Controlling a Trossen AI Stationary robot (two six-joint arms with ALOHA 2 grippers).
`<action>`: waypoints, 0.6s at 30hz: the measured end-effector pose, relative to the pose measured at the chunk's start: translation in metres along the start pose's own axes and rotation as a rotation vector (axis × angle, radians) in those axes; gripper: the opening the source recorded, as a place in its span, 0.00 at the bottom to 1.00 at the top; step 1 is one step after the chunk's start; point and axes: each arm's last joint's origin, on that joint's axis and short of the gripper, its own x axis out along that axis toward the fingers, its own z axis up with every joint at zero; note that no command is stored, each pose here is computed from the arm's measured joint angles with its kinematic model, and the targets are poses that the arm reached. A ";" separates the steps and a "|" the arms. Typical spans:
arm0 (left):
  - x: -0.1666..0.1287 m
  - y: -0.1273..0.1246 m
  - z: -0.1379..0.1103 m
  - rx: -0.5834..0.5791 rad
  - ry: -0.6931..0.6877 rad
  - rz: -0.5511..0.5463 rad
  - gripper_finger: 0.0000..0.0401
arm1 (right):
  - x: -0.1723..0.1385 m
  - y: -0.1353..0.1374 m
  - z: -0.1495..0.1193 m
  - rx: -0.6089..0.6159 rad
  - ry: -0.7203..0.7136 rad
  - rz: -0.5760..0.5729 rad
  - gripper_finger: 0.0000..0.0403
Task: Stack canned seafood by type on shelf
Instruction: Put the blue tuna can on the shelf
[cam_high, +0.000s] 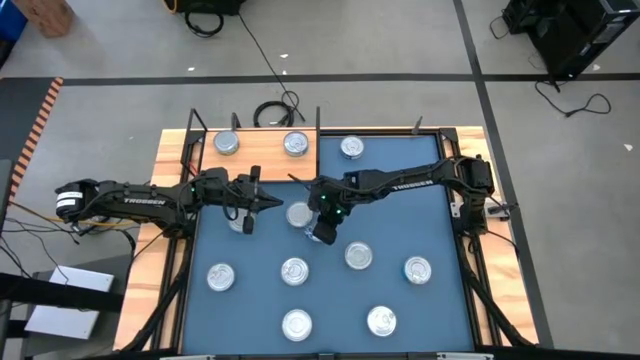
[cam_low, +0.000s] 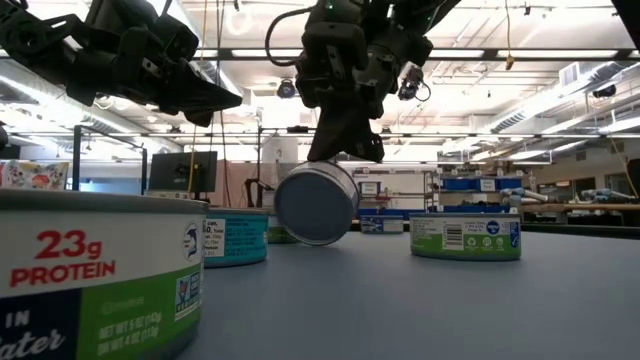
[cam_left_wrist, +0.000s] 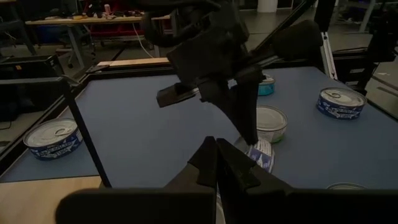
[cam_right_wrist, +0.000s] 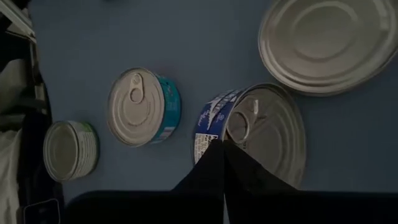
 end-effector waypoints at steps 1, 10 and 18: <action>0.000 0.000 0.000 0.000 0.000 0.000 0.01 | 0.000 -0.001 0.000 0.004 0.003 -0.003 0.01; 0.000 0.000 0.000 0.000 0.000 0.000 0.01 | -0.001 0.000 0.000 0.049 0.036 0.078 0.01; 0.000 0.000 0.000 0.000 0.000 0.000 0.01 | 0.004 -0.014 -0.008 0.073 0.053 0.069 0.01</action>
